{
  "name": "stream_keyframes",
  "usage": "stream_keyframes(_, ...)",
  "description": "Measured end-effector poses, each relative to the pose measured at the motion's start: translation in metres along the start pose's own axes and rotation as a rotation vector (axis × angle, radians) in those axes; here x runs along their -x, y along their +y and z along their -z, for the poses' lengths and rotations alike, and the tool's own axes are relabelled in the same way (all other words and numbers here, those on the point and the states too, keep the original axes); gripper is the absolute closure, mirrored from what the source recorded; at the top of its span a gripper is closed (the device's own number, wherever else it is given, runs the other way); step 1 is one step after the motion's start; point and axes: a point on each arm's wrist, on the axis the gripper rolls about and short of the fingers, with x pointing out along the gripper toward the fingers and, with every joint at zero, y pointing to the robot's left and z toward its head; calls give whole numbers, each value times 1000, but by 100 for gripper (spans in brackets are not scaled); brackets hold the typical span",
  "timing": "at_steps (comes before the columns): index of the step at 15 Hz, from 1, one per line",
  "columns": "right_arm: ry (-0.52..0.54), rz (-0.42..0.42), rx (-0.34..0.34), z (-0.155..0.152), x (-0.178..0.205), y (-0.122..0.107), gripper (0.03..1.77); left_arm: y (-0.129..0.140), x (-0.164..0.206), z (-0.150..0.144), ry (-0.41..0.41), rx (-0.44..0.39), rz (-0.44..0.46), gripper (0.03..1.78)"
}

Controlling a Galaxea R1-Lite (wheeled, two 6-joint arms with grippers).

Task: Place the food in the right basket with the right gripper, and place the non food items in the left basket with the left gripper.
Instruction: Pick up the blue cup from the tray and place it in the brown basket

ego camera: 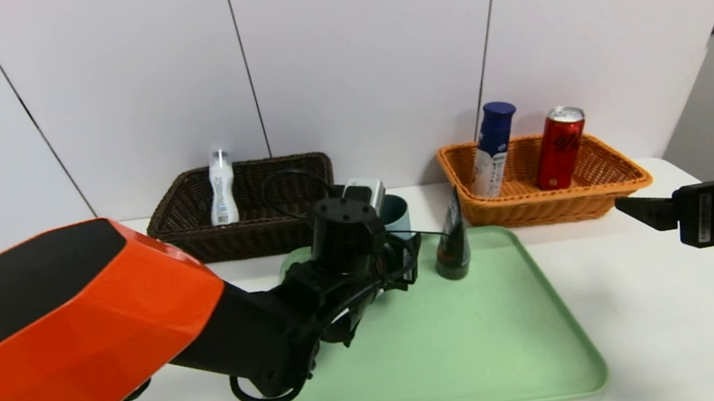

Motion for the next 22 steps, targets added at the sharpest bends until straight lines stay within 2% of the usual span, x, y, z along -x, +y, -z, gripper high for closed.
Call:
stream_keyframes(2,5,0,1,1,0,0,10,-3,16,-32,-39,12,12,65)
stream_keyframes(6,13,1,3,4,-1,0,10,0,68,-116,-174,46,18,65)
stream_keyframes(8,21,-1,6,5,-2,1,10,23,89,-148,-223,38,-62,65)
stream_keyframes(10,23,-2,7,6,-2,1,10,50,99,-163,-251,21,-163,65)
stream_keyframes(12,24,-2,7,6,-2,1,10,77,99,-162,-211,15,-248,65)
stream_keyframes(14,25,-1,6,6,-3,1,10,98,90,-149,-123,21,-316,65)
stream_keyframes(17,28,0,6,7,-2,1,10,122,67,-132,-57,39,-381,66)
stream_keyframes(22,33,1,6,8,-3,1,10,151,18,-99,-30,49,-437,66)
